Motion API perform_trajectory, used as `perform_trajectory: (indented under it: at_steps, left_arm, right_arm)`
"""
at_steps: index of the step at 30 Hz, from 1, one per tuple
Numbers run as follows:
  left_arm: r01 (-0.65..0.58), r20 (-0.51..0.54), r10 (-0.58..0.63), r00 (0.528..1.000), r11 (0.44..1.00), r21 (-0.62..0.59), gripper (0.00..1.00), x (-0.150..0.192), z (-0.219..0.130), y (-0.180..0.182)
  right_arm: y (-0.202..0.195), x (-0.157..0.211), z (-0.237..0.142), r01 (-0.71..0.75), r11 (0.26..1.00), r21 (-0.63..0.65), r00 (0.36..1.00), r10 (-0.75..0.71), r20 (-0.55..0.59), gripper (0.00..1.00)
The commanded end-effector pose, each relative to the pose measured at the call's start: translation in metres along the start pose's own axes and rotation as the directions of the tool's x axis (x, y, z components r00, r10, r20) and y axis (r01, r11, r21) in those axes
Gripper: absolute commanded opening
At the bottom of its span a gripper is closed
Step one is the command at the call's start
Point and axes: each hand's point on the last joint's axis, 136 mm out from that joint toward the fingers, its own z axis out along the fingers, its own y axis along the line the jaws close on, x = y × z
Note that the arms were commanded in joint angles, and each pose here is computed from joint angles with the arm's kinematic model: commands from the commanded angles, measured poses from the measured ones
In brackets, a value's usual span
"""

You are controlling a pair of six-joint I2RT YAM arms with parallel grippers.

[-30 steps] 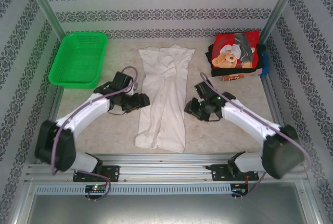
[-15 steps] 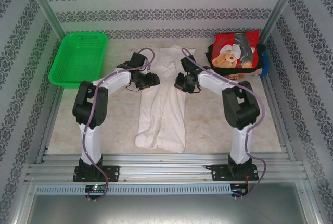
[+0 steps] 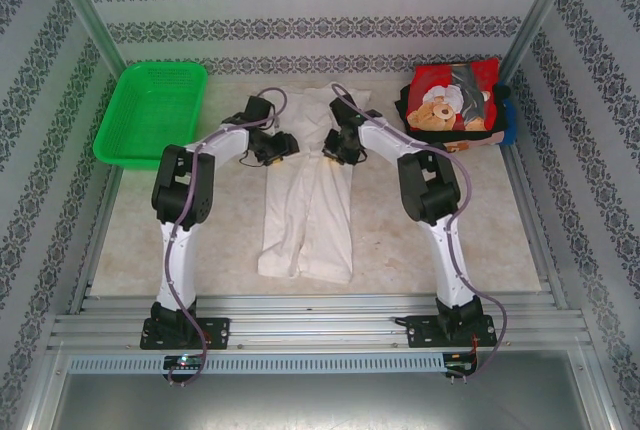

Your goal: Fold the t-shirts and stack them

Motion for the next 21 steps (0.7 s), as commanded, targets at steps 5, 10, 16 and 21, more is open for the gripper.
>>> perform_trajectory:
  at_steps: [5, 10, 16, 21]
  left_arm:
    - [0.079, 0.023, -0.078, 0.997, 0.997, -0.009, 0.56, -0.026, 0.014, 0.031]
    - [0.052, 0.069, -0.059, 0.996, 0.994, 0.097, 0.64, -0.053, -0.007, 0.002]
    - [-0.025, 0.163, -0.027, 0.986, 0.951, 0.309, 0.8, -0.072, -0.089, -0.078]
    - [-0.053, 0.19, -0.015, 0.982, 0.937, 0.347, 0.82, -0.034, -0.156, -0.101]
  right_arm:
    - [0.023, -0.005, 0.039, 0.033, 0.999, -0.011, 0.996, -0.034, -0.08, 0.21]
    - [0.072, -0.029, 0.002, 0.098, 0.984, -0.147, 0.995, -0.099, 0.002, 0.28]
    - [0.089, -0.023, -0.092, 0.173, 0.96, -0.221, 0.982, -0.152, 0.108, 0.42]
    - [0.075, 0.02, -0.171, 0.227, 0.936, -0.269, 0.97, -0.194, 0.145, 0.54]
